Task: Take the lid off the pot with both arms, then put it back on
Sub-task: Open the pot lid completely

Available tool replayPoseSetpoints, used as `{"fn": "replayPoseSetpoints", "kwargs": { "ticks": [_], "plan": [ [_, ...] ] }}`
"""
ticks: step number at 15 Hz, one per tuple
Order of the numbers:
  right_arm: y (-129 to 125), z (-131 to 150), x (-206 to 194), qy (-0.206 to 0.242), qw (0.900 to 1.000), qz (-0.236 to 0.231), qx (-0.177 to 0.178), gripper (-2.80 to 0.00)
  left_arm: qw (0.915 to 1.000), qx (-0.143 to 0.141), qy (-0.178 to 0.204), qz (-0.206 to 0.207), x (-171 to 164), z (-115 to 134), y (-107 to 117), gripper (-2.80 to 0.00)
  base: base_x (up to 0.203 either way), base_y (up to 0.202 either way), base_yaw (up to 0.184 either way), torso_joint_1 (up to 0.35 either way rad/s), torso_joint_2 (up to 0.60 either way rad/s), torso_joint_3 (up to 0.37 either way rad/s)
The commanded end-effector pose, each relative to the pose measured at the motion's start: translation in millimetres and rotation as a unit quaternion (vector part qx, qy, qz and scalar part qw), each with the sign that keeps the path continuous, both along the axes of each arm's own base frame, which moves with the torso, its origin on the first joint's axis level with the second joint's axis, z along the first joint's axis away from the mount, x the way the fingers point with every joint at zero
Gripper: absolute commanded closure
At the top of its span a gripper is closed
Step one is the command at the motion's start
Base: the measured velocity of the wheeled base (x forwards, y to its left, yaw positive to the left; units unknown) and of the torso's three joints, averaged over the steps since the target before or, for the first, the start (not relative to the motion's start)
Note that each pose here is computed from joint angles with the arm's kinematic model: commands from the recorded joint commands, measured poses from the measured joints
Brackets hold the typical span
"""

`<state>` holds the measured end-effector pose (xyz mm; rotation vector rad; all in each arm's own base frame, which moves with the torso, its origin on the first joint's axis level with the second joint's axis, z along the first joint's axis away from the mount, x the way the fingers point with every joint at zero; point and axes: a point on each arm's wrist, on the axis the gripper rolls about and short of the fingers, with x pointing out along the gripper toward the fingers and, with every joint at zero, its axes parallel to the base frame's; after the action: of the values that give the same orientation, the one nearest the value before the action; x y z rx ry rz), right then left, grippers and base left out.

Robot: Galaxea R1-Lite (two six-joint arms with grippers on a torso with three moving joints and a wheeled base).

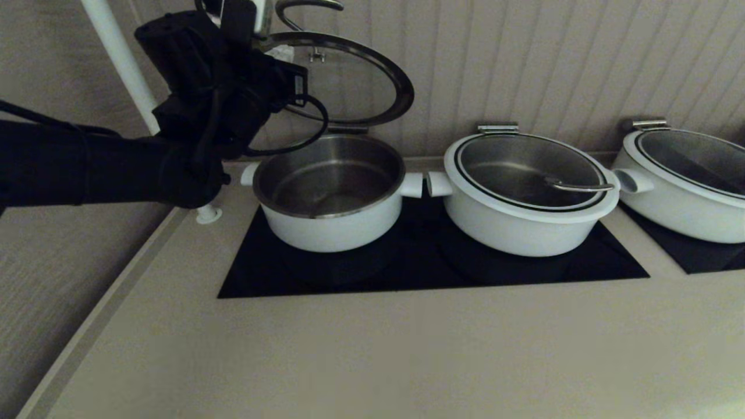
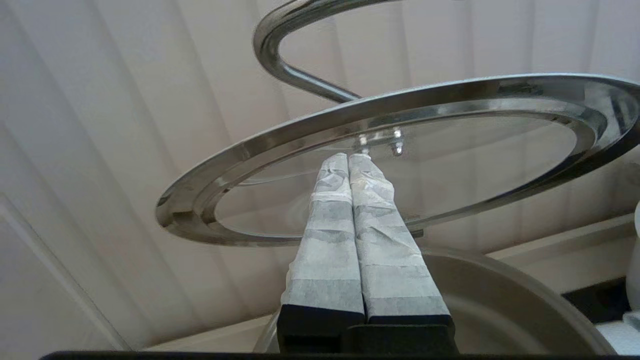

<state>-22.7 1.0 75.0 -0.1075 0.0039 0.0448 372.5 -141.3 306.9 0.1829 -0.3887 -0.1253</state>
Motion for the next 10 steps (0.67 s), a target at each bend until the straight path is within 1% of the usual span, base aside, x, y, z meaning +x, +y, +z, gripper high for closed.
{"fn": "replayPoseSetpoints", "kwargs": {
  "ticks": [1,5,7,10],
  "plan": [
    [0,0,0,0.001,1.000,0.001,0.000,0.00,1.0000,0.002,0.003,0.002,-9,10,4,0.00,0.000,0.000,0.000,0.000,0.00,0.000],
    [0,0,0,0.000,1.000,0.000,0.000,0.00,0.9999,0.009,0.014,0.003,-21,24,10,0.00,0.000,0.000,0.000,0.000,0.00,0.000],
    [0,0,0,0.001,1.000,0.001,0.000,0.00,0.9998,0.010,0.016,0.010,-25,31,16,0.00,0.000,0.000,0.000,0.000,0.00,0.000],
    [0,0,0,0.001,1.000,0.000,0.000,0.00,0.9999,0.007,0.004,0.012,-27,47,18,0.00,0.000,0.000,0.000,0.000,0.00,0.000]
  ]
}}
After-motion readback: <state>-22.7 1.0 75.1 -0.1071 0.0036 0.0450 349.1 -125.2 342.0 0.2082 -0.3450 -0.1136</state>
